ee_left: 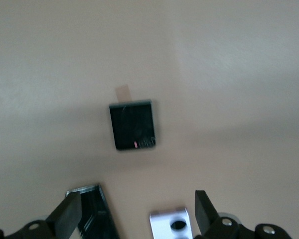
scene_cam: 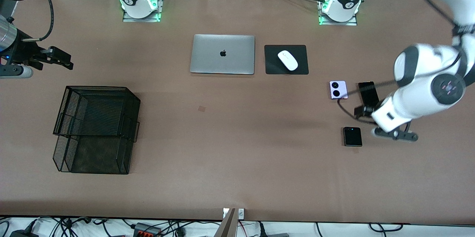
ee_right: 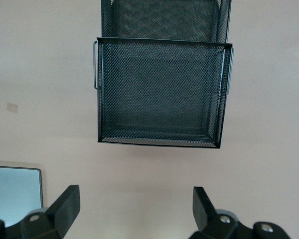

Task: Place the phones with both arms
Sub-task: 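Grasp the small black flip phone with the left gripper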

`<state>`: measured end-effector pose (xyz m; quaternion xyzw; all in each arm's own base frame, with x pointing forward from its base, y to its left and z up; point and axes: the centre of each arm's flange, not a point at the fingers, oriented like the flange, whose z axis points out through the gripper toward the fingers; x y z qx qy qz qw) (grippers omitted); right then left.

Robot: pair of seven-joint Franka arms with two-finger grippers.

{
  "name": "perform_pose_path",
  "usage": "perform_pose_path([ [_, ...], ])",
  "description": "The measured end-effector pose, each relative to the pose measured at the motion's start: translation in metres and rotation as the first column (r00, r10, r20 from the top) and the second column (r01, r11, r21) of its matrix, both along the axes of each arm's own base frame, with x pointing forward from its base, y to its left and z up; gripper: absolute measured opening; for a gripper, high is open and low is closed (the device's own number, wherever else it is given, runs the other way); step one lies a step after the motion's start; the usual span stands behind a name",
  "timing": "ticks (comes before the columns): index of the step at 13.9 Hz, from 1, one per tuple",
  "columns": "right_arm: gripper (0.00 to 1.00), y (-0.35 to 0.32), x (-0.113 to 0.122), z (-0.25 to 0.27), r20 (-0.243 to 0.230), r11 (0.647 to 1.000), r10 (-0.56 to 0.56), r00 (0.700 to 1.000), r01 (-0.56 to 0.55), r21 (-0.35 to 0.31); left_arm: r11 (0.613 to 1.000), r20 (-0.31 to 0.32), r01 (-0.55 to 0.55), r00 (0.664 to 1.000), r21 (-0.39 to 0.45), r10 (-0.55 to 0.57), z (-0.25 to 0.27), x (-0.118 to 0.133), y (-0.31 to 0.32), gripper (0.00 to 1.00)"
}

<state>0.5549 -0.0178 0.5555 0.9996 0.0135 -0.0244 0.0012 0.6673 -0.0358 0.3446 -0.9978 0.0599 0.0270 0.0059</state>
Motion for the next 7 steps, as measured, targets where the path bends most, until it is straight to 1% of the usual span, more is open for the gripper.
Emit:
perform_pose_path([
  [3, 1.0, 0.0, 0.001, -0.001, -0.003, 1.0, 0.0, 1.0, 0.0, 0.0, 0.999, 0.039, -0.032, 0.999, -0.014, 0.033, -0.07, 0.016, 0.021, 1.0],
  [5, 1.0, 0.0, 0.001, -0.003, -0.005, 1.0, 0.0, 1.0, 0.0, 0.0, 0.999, 0.047, -0.044, 0.998, -0.02, 0.045, -0.105, 0.019, 0.029, 1.0],
  [7, 1.0, 0.0, 0.002, -0.005, -0.009, 1.0, 0.0, 1.0, 0.0, 0.0, 0.999, 0.053, -0.048, 0.997, -0.024, 0.049, -0.128, 0.019, 0.031, 1.0],
])
